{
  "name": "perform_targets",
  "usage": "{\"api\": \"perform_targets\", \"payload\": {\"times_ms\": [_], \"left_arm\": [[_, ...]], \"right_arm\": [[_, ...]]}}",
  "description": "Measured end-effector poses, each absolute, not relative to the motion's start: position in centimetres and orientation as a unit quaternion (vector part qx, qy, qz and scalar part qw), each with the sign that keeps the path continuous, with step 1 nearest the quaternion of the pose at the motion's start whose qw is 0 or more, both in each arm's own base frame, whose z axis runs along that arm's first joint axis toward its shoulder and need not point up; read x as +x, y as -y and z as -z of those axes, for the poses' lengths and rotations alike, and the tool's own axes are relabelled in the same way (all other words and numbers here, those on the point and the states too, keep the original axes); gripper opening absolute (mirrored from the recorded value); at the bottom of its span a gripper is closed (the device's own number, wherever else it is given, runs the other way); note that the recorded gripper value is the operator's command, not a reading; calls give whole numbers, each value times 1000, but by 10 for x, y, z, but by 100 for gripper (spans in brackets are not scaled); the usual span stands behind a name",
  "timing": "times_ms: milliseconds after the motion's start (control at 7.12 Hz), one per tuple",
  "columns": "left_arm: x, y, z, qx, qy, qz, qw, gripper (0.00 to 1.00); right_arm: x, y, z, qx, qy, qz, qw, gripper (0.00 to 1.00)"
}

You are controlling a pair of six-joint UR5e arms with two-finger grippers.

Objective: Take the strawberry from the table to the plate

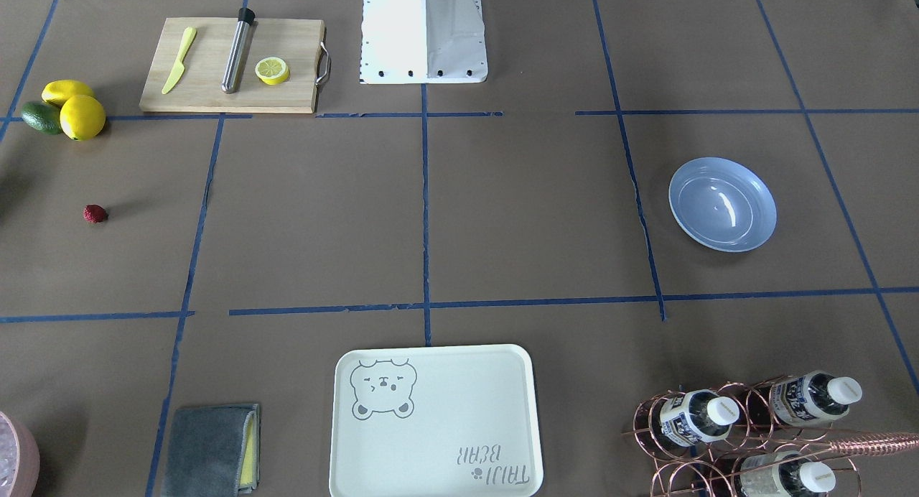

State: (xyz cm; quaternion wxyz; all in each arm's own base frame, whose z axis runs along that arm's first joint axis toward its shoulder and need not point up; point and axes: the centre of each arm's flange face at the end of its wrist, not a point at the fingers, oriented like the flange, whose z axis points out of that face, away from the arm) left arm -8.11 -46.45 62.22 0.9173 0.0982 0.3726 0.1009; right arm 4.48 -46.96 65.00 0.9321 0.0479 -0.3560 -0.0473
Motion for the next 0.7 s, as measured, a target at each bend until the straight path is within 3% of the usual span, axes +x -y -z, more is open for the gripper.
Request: {"api": "perform_targets", "payload": {"times_ms": [702], "left_arm": [[-81,466,-615,111,-370,-107,916,100]], "right_arm": [[42,470,-644,53,363,51,929,100]]}}
